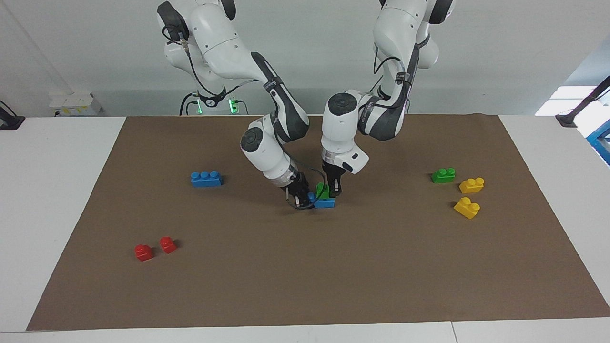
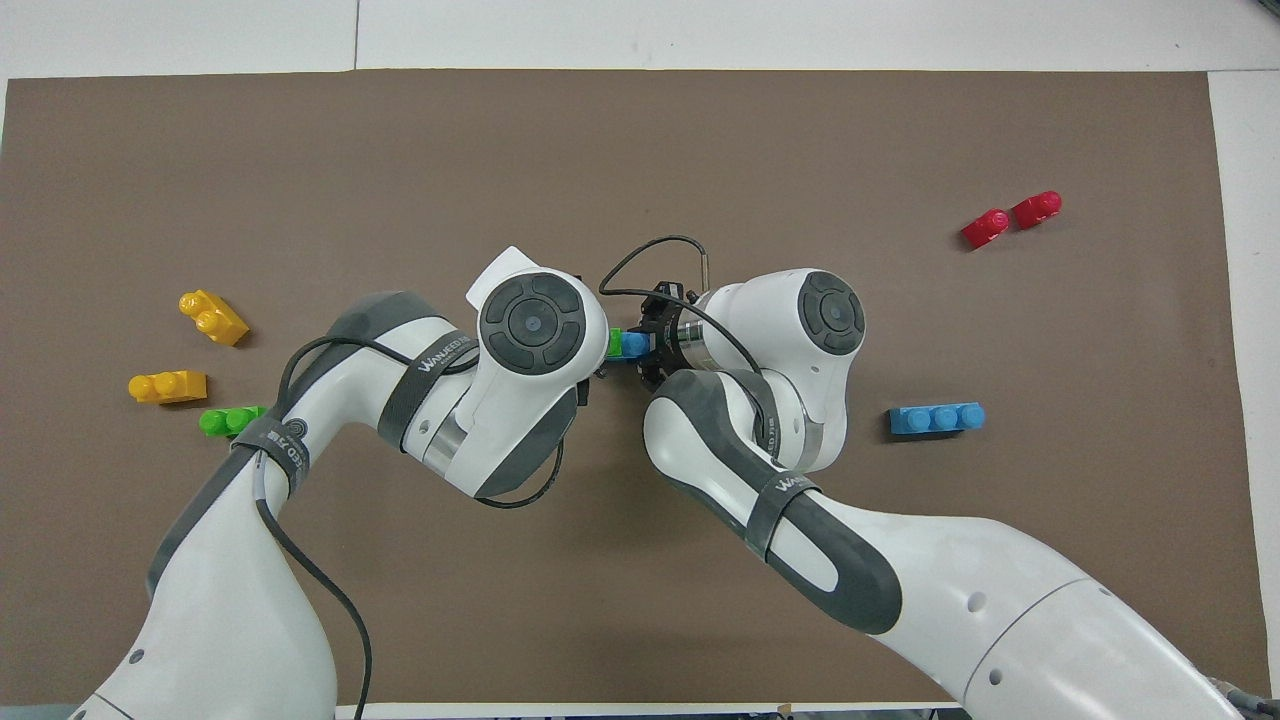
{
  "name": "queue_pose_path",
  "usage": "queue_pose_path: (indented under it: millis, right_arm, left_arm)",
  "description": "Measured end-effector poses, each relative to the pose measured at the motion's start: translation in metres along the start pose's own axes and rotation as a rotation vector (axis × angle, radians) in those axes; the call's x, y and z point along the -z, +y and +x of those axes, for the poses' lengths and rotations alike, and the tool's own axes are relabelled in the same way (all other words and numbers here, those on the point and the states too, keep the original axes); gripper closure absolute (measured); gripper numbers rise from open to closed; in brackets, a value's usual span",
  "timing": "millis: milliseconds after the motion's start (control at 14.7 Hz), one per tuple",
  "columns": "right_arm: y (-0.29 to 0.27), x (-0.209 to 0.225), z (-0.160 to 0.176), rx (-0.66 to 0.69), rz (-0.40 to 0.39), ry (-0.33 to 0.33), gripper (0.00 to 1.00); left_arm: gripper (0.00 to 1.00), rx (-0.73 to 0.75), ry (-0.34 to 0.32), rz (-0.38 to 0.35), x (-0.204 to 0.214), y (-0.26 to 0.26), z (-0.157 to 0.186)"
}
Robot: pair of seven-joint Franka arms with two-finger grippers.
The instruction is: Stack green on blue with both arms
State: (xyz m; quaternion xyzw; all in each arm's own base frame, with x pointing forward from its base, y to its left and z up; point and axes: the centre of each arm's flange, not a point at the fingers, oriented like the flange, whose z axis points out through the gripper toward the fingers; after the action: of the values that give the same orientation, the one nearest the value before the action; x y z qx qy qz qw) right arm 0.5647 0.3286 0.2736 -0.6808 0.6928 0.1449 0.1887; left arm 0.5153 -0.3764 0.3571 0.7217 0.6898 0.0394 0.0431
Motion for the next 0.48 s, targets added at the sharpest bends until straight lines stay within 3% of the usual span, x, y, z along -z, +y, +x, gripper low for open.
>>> queue_pose_path:
  millis: [477]
  right_arm:
    - [0.0002,-0.0002,-0.0002,0.001,0.0,0.0,0.66]
  left_arm:
    - [0.66,-0.004,0.014,-0.003,-0.0108,-0.0001,-0.0021]
